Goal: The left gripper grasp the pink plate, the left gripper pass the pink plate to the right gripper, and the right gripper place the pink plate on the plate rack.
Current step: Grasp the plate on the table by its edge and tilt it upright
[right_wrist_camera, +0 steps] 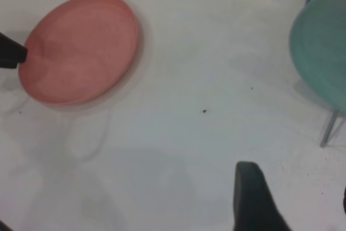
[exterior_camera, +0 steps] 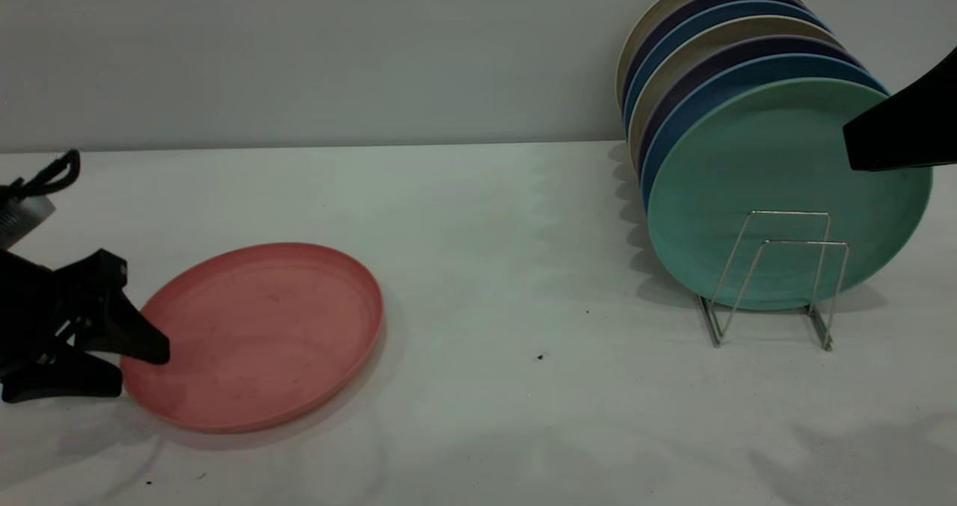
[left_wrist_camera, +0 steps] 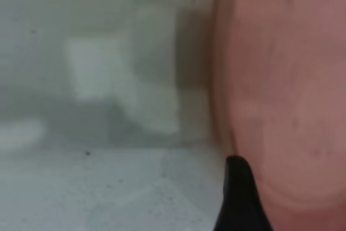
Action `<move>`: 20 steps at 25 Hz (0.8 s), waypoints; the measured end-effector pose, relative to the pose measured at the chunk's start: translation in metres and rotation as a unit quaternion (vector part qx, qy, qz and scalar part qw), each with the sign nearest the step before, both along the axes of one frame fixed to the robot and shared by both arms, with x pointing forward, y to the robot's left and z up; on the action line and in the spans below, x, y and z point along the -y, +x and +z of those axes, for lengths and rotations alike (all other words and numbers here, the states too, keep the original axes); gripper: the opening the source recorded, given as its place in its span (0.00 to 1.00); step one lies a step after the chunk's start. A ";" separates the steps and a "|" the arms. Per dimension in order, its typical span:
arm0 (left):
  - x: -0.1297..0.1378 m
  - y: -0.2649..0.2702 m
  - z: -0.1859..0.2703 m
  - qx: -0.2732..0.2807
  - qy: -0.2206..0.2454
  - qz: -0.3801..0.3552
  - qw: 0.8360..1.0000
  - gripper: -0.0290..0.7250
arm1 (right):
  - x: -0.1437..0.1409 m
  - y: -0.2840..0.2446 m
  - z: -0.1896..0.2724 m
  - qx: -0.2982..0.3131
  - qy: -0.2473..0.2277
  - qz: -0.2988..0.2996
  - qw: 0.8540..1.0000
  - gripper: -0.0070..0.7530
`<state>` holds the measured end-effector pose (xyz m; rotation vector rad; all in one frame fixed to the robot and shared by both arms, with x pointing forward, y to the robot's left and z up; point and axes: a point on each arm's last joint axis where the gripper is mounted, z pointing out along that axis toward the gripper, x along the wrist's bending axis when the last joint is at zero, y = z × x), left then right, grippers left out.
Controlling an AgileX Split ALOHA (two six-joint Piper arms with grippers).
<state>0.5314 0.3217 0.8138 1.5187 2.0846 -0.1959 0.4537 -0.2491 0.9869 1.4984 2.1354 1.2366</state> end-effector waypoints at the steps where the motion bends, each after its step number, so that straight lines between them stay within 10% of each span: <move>1: 0.000 0.000 -0.002 -0.001 0.000 0.003 1.000 0.72 | 0.000 0.000 0.000 0.000 0.000 0.000 1.000 0.56; 9: 0.003 0.004 -0.019 0.017 -0.025 0.016 0.999 0.64 | 0.000 0.000 0.000 0.000 0.000 -0.002 1.000 0.56; 20: 0.006 0.006 -0.028 0.021 -0.043 0.006 0.999 0.08 | -0.002 -0.001 0.001 -0.002 0.015 0.005 1.000 0.56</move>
